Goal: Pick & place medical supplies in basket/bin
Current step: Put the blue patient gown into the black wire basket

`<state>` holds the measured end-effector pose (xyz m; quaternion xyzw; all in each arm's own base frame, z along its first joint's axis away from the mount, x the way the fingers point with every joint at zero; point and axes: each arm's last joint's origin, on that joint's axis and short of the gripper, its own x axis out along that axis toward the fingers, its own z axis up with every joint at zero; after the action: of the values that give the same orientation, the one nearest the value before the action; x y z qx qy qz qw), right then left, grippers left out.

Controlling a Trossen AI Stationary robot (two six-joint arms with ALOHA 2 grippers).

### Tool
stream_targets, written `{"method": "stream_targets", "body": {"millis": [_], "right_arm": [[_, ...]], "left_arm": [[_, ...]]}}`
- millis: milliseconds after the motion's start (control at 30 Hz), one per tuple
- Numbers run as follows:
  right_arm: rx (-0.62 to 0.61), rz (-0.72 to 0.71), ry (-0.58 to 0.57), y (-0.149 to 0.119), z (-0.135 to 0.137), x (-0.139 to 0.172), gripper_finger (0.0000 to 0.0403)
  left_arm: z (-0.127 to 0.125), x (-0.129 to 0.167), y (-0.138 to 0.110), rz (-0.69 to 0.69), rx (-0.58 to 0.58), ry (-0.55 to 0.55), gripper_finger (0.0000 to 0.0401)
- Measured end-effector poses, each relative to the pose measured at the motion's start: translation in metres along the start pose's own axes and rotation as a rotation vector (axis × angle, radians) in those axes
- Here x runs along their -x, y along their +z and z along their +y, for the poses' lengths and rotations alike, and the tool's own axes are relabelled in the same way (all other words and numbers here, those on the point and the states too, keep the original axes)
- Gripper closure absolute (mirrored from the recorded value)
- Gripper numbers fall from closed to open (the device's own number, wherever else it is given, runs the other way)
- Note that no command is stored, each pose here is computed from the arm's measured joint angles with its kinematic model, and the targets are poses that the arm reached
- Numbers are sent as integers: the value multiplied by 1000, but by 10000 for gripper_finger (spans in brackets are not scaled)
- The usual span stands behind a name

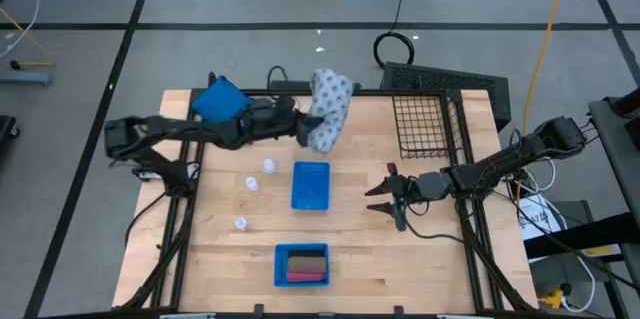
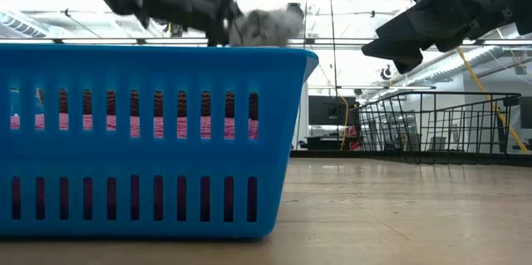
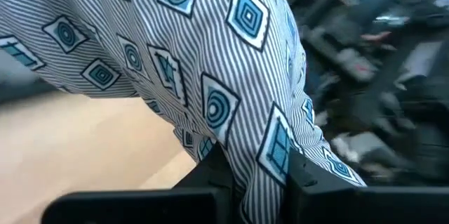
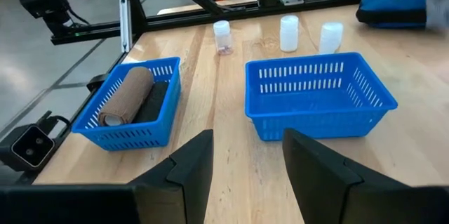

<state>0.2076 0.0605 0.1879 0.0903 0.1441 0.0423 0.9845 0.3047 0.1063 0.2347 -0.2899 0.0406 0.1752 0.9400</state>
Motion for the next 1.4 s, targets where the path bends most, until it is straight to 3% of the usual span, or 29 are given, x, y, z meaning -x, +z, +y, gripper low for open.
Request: {"method": "stream_targets", "body": {"millis": [300,600,800,1033,1167,1400], "right_arm": [[-12,-117,29,10,3,-2,243],[20,-431,18,33,-8,-11,229],[55,-635,78,45,-19,-14,166],[2,-670,101,66,-21,-37,92],[15,-685,112,77,-18,-50,78],[60,-737,237,99,-12,-54,87]], "left_arm": [[-75,45,17,-134,-353,-341,357],[-109,64,12,-171,-434,-561,357],[-120,68,4,-159,-456,-617,357],[-123,70,2,-159,-458,-633,357],[-125,71,1,-156,-458,-638,357],[-130,73,-3,-136,-458,-659,357]]}}
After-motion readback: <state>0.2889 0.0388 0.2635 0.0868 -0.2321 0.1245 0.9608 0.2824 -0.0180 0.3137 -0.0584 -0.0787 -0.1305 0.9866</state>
